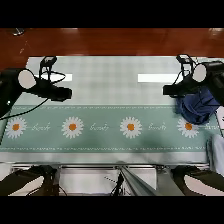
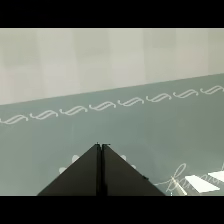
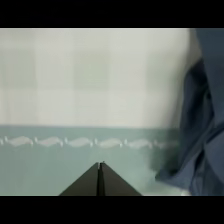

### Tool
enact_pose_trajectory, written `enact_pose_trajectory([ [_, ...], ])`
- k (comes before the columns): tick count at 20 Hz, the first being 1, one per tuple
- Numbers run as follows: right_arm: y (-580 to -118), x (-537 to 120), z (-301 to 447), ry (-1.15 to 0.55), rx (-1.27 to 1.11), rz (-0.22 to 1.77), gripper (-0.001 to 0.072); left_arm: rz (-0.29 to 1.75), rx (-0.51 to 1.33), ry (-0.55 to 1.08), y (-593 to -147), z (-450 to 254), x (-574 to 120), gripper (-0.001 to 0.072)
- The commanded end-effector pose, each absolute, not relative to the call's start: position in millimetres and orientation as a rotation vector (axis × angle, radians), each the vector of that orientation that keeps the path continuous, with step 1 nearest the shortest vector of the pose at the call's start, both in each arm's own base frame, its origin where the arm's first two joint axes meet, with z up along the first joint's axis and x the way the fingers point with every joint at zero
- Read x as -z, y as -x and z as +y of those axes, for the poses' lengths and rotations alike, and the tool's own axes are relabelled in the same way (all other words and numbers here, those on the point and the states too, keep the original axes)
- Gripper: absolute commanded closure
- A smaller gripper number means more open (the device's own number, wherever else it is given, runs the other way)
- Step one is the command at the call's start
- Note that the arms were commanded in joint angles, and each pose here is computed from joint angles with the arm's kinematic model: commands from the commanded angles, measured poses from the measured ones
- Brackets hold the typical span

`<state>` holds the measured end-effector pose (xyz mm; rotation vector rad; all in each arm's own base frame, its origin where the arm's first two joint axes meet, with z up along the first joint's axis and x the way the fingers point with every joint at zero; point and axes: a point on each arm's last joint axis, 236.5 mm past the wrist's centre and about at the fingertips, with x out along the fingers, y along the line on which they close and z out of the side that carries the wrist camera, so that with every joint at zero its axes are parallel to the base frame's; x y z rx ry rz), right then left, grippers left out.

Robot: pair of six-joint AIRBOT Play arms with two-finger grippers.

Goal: Fold the shirts.

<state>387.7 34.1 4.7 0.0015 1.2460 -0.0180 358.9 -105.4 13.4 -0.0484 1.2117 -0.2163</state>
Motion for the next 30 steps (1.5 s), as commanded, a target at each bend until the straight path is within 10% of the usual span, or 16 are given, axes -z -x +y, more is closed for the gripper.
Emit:
enact_pose_trajectory([
  [1,-425.7,-21.5,26.5,0.05,0.025,1.07,0.0675,1.072,0.217,0.066,-388.6,-109.5,-27.2,0.0689],
  [2,-434.1,-27.3,15.3,0.095,0.056,1.028,0.0448,1.018,0.214,0.074,-400.9,-110.0,-32.4,0.0614],
  [3,-442.4,-34.0,-1.0,0.131,0.112,0.985,0.0067,0.974,0.209,0.082,-412.0,-109.8,-35.5,0.0291],
  [4,-445.6,-39.6,-22.3,0.177,0.171,0.963,0.0083,0.951,0.204,0.088,-419.5,-109.4,-35.5,0.0018],
  [10,-390.7,-27.7,-201.3,-0.137,0.654,1.007,0.0087,0.997,0.154,0.073,-423.3,-81.2,-16.9,0.0005],
  [19,-341.7,91.1,-233.6,-0.389,0.629,1.317,0.0096,1.28,0.145,0.073,-382.0,-78.4,40.1,0.0006],
  [20,-338.4,95.4,-231.6,-0.388,0.624,1.34,0.0121,1.298,0.145,0.071,-378.1,-78.3,41.8,0.0006],
  [21,-337.2,94.9,-230.4,-0.385,0.618,1.348,0.0315,1.317,0.146,0.069,-373.8,-77.9,42.7,0.0006],
  [22,-339.7,88.9,-227.7,-0.391,0.603,1.34,0.0663,1.342,0.147,0.067,-368.4,-77.6,42.9,0.0007],
  [30,-431.1,-257.8,-162.0,-0.343,0.279,0.492,0.0692,1.153,0.236,0.131,-364.1,-97.1,-76.7,0.0007],
])
